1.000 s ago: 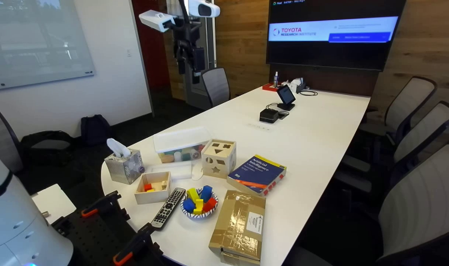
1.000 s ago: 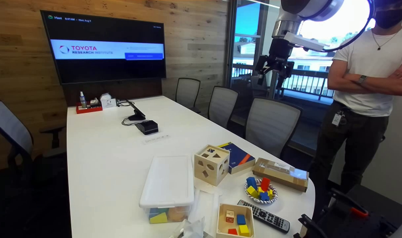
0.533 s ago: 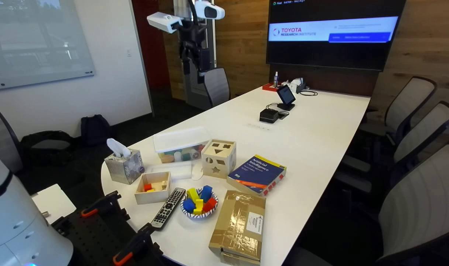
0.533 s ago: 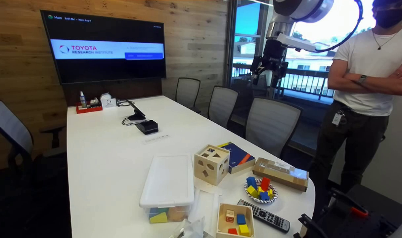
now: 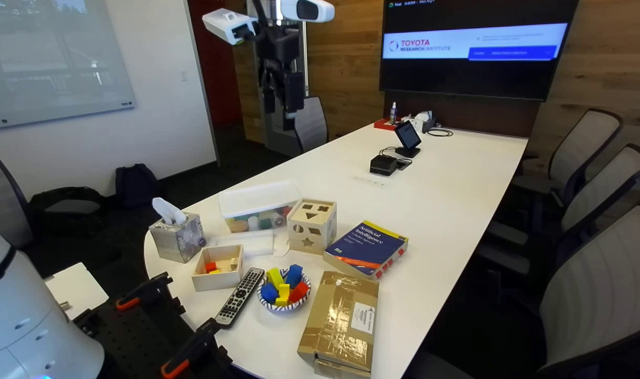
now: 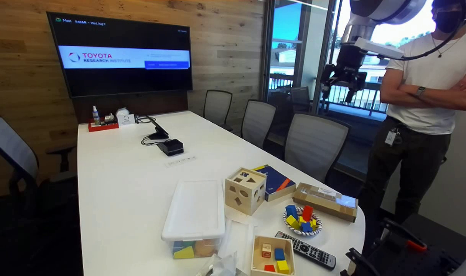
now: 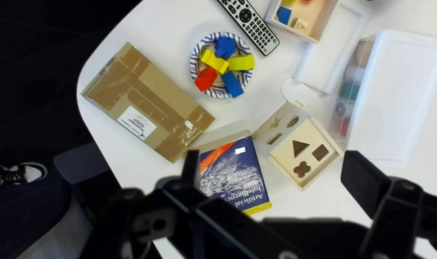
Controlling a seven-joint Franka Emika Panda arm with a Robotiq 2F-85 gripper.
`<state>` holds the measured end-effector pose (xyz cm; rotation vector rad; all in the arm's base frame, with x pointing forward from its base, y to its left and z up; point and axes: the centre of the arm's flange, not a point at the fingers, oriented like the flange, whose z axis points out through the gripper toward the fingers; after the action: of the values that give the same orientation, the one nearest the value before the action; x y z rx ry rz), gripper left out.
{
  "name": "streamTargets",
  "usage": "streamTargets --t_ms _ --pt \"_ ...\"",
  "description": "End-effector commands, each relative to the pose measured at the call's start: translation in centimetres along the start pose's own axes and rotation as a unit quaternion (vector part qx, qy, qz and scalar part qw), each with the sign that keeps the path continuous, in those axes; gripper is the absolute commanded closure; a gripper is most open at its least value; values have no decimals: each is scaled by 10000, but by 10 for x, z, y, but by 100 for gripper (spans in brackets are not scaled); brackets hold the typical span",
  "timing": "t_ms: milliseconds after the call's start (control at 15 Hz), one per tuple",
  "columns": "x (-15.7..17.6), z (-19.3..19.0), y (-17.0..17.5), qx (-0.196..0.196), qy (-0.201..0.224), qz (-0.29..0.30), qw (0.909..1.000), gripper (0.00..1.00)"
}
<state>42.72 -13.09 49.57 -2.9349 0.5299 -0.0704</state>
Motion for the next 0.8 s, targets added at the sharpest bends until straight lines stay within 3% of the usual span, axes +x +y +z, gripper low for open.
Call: streamTargets --t_ms 0,200,400,733 --pt "-54 -22 47 -40 101 168 9998 0" --pt "-74 -32 67 13 141 242 9996 0" --pt "-73 -34 63 23 231 298 9993 0" --pt "-50 -23 -9 -109 327 104 9994 0"
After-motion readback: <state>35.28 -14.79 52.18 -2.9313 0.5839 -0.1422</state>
